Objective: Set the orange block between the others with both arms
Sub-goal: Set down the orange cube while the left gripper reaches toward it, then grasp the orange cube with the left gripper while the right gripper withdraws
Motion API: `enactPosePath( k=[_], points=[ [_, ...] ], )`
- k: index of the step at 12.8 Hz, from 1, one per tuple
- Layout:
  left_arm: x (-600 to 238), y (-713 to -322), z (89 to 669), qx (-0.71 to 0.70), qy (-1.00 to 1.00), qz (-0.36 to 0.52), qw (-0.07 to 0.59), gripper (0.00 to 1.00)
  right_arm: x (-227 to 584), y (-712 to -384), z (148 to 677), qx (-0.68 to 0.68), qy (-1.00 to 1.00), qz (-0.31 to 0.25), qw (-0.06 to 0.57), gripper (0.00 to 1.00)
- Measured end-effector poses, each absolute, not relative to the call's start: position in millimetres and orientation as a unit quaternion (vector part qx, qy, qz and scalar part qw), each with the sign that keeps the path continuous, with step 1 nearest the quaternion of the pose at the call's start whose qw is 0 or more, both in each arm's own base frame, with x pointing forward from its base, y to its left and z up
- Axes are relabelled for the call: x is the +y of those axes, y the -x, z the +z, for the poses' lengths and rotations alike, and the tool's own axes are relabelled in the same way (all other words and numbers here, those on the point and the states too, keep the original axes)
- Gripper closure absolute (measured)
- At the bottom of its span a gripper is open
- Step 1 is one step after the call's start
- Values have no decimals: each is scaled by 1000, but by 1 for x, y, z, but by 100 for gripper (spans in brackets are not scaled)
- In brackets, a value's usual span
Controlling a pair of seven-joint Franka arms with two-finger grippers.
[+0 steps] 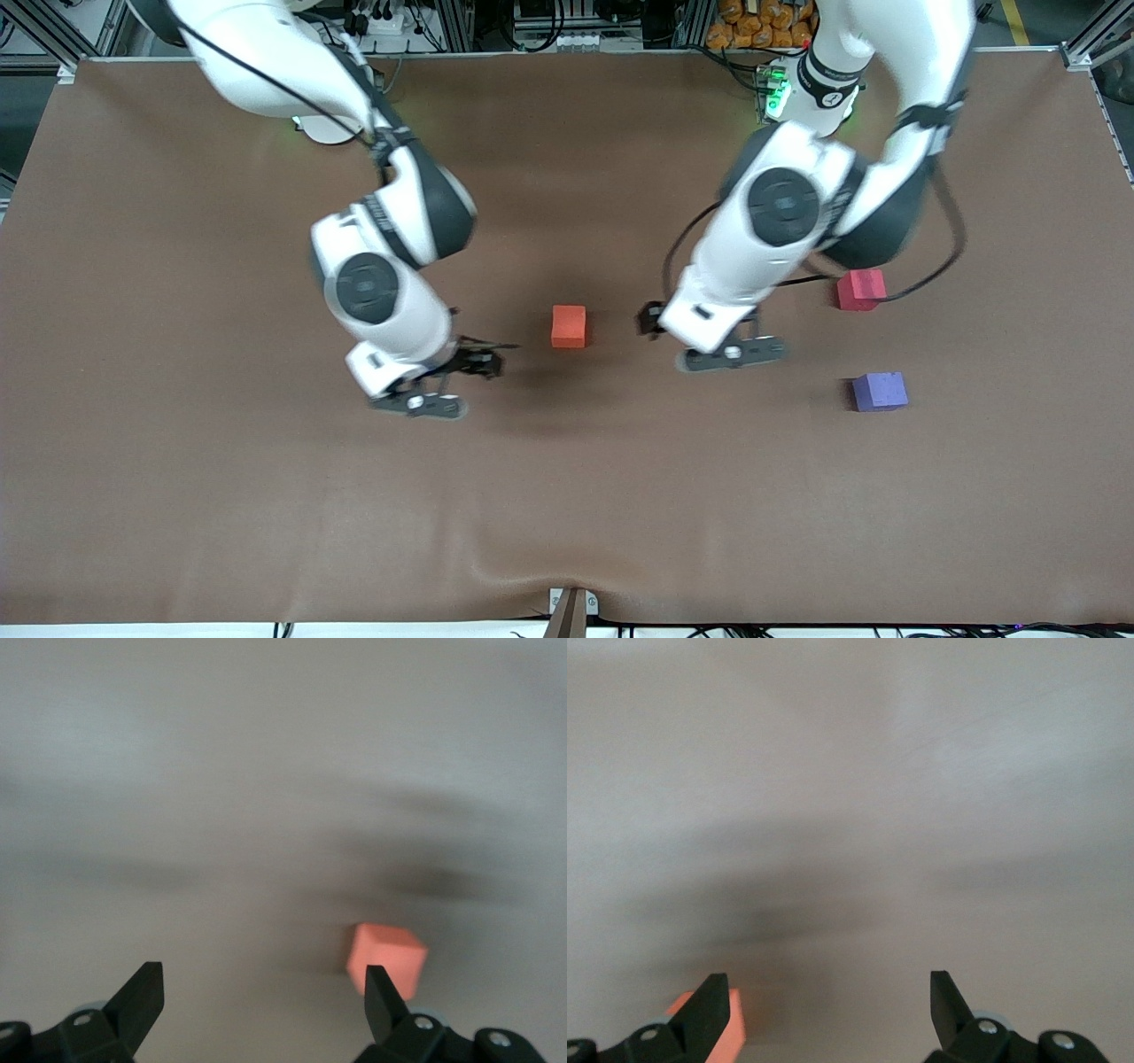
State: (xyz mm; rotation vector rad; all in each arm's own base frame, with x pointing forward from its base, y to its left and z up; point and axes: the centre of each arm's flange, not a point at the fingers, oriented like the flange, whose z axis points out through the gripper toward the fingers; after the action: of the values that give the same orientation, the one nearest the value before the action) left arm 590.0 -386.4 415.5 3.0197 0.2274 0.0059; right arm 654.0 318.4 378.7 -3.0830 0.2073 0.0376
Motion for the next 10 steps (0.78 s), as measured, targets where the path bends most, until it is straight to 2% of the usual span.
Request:
enactPosePath(
  k=[3, 10],
  points=[
    [-450, -576, 361, 49, -996, 8, 77, 0, 251, -657, 403, 51, 998, 19, 16, 0],
    [-522, -544, 260, -26, -995, 10, 94, 0, 72, -614, 482, 6, 999, 52, -4, 0]
  ],
)
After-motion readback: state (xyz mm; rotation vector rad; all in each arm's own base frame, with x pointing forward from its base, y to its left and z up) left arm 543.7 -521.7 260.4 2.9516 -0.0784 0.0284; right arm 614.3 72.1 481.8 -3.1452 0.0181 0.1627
